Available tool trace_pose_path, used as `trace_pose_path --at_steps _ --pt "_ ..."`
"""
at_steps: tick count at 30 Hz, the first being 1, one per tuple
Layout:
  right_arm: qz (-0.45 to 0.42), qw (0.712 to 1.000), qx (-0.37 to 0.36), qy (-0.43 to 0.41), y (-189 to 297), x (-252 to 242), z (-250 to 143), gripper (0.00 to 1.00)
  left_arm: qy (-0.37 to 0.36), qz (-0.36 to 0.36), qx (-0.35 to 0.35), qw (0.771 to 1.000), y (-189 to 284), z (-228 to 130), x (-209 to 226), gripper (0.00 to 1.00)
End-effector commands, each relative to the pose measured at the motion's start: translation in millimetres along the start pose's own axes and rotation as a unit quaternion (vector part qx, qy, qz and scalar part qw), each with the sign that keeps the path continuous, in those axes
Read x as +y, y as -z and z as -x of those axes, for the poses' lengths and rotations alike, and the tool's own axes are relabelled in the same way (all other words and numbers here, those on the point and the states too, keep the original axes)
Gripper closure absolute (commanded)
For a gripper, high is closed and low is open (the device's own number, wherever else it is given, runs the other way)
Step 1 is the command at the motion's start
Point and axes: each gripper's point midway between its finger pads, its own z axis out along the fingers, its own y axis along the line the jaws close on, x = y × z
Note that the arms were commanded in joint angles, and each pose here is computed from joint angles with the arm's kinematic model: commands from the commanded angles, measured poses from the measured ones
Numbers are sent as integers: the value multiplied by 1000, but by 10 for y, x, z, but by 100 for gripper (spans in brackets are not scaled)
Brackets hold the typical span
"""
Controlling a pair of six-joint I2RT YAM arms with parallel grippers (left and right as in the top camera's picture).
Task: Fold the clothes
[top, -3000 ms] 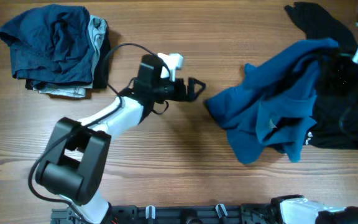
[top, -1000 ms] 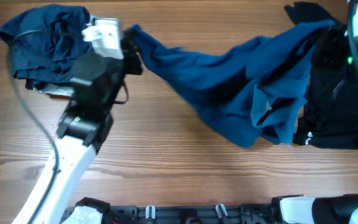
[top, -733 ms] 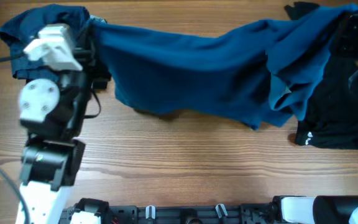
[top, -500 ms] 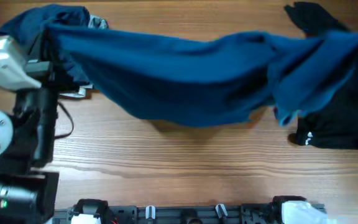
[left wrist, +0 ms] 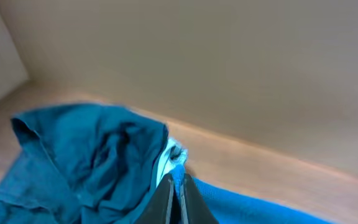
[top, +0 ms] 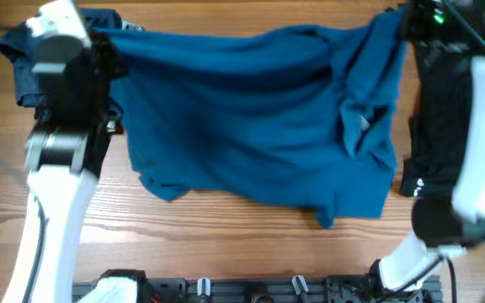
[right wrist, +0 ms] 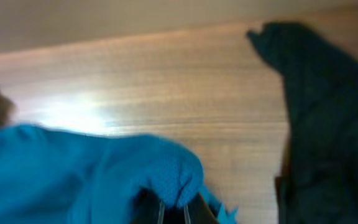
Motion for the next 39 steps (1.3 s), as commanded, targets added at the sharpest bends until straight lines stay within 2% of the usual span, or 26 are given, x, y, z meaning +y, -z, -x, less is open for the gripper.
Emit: trace_pose_path --at_steps 1,5,9,10,12,13,16,18,20,22,24,26,30,33,39 --pt "30 999 27 3 -948 33 105 96 -2 32 29 999 -730 -380 33 96" --pt "42 999 35 3 -2300 -17 72 96 -5 32 35 999 -1582 -979 -57 96" --pt "42 999 24 4 -2883 -68 13 94 -1 16 27 1000 -1905 -1254 -124 96" --pt "44 999 9 5 -2944 -66 69 91 1 14 21 1000 -1937 -1258 -132 91" --pt "46 999 -20 9 -2974 -58 206 4 5 10 6 1000 -1967 -1213 -149 18" --pt "47 998 -33 10 -2960 -52 273 0 6 9 0 1000 -1963 -1178 -156 0" --pt "53 997 -58 -1 -2768 -144 450 0 8 7 -5 1000 -1866 -1045 -168 0" --pt "67 996 -53 3 -2580 -131 468 0 4 -9 16 1000 -1690 -969 -221 0" --pt "84 996 -18 27 -2398 -20 320 0 -2 -57 75 996 -1398 -1029 -389 0" --pt "91 994 39 37 -2418 145 21 0 30 -85 137 987 -1209 -1221 -514 2" --pt "93 991 85 49 -2401 336 -228 0 33 -87 186 978 -1123 -1450 -531 0" --pt "90 989 115 25 -2400 543 -391 1 27 -74 220 972 -1064 -1613 -470 0" --pt "18 991 119 -51 -2596 683 -549 2 29 -68 189 979 -1178 -1512 -459 6" --pt "-25 987 116 -112 -2712 609 -602 4 31 -60 159 985 -1307 -1442 -452 11" --pt "-18 988 87 -127 -2744 636 -460 2 88 -51 101 990 -1802 -1560 -482 11"
